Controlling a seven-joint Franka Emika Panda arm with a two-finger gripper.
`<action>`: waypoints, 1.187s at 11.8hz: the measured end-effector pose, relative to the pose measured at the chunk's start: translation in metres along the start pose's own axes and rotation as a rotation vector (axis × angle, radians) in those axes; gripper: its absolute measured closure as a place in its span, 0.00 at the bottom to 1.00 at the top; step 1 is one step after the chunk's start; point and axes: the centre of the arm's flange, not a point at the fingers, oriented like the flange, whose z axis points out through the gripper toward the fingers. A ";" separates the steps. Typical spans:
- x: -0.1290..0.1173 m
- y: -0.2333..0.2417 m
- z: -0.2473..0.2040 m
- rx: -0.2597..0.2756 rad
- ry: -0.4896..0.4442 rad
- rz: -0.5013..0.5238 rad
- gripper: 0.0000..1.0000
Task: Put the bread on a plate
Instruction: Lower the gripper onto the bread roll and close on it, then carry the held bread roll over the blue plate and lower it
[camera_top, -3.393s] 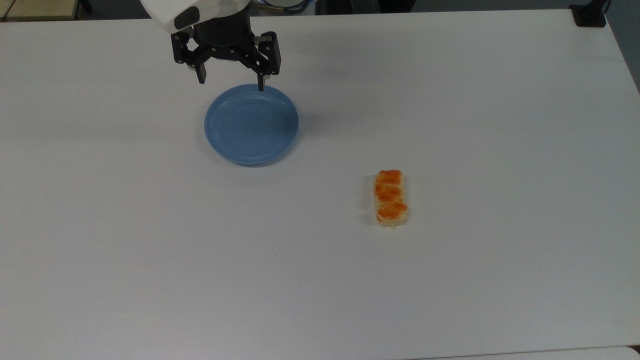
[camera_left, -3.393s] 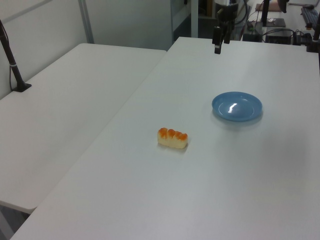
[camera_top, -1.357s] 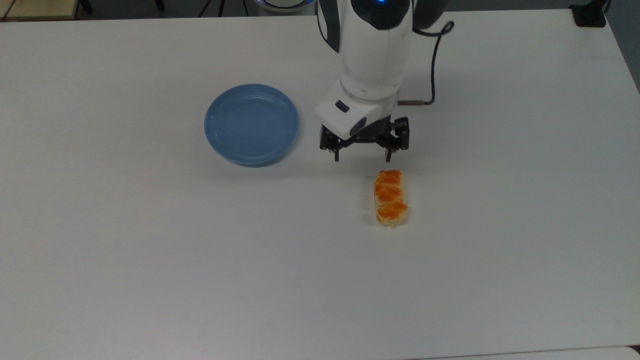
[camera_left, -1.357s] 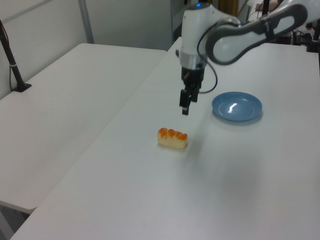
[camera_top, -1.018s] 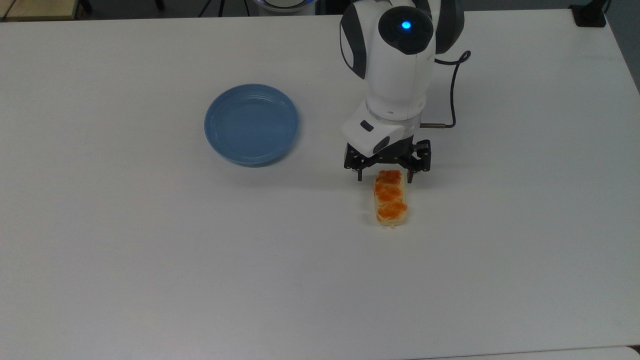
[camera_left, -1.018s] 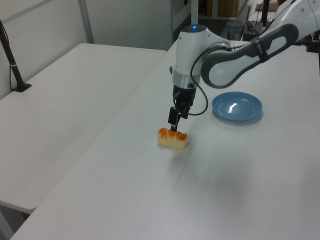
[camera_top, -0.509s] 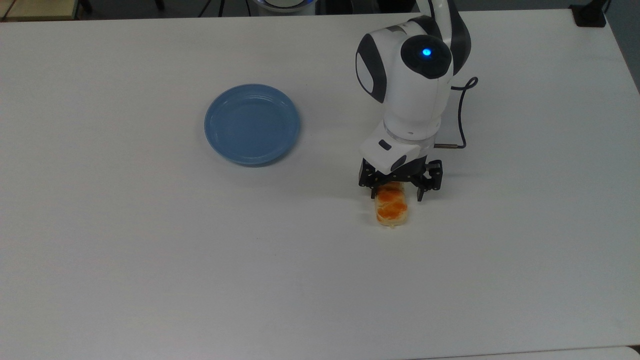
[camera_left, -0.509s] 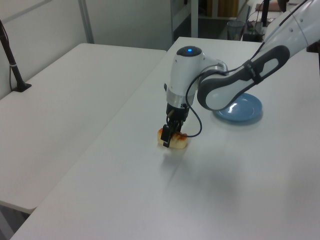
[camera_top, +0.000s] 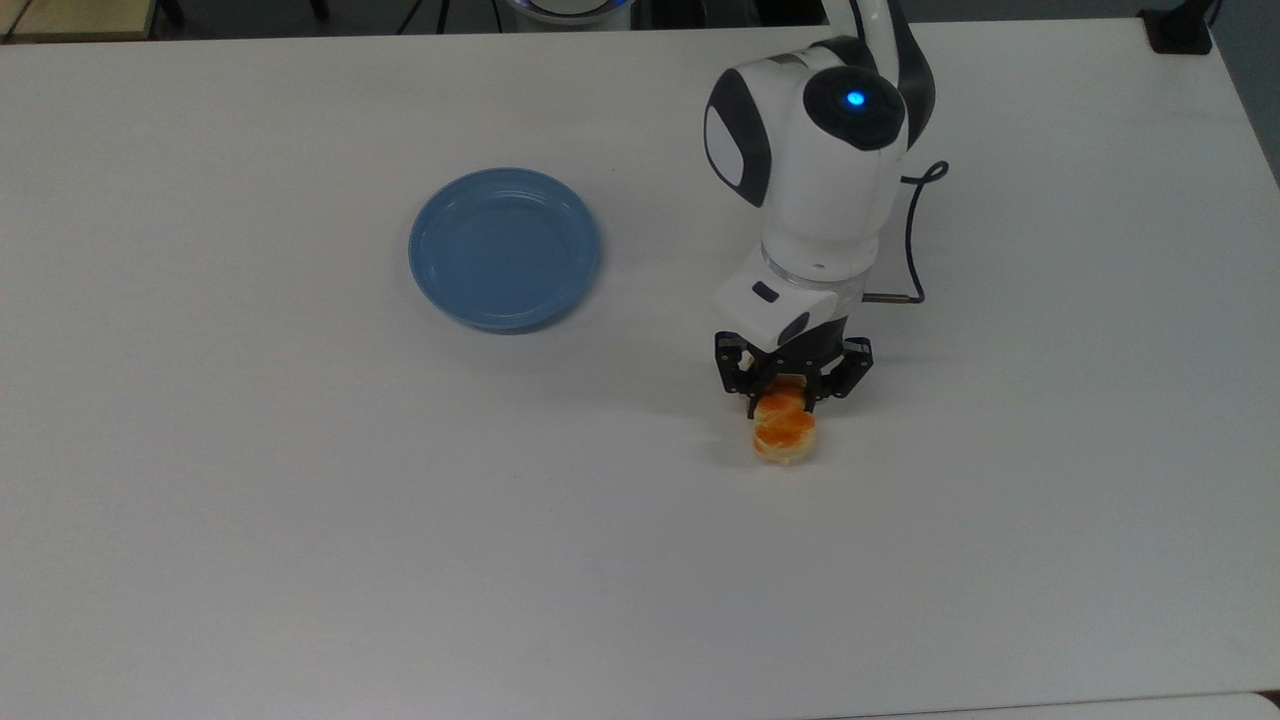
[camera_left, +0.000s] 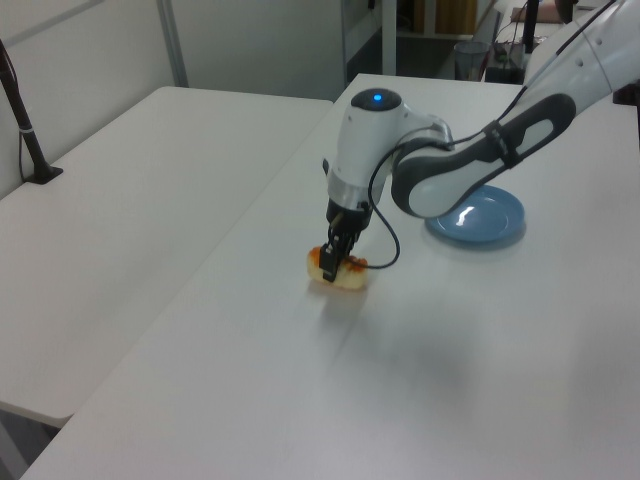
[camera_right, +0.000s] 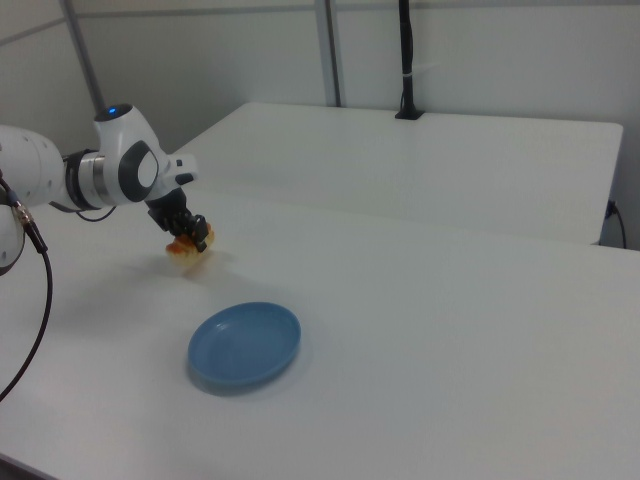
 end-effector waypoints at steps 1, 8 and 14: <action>0.005 0.016 -0.014 -0.013 -0.013 -0.006 0.47; -0.035 0.188 -0.068 -0.074 -0.272 -0.152 0.43; -0.097 0.240 -0.039 -0.064 -0.416 -0.181 0.39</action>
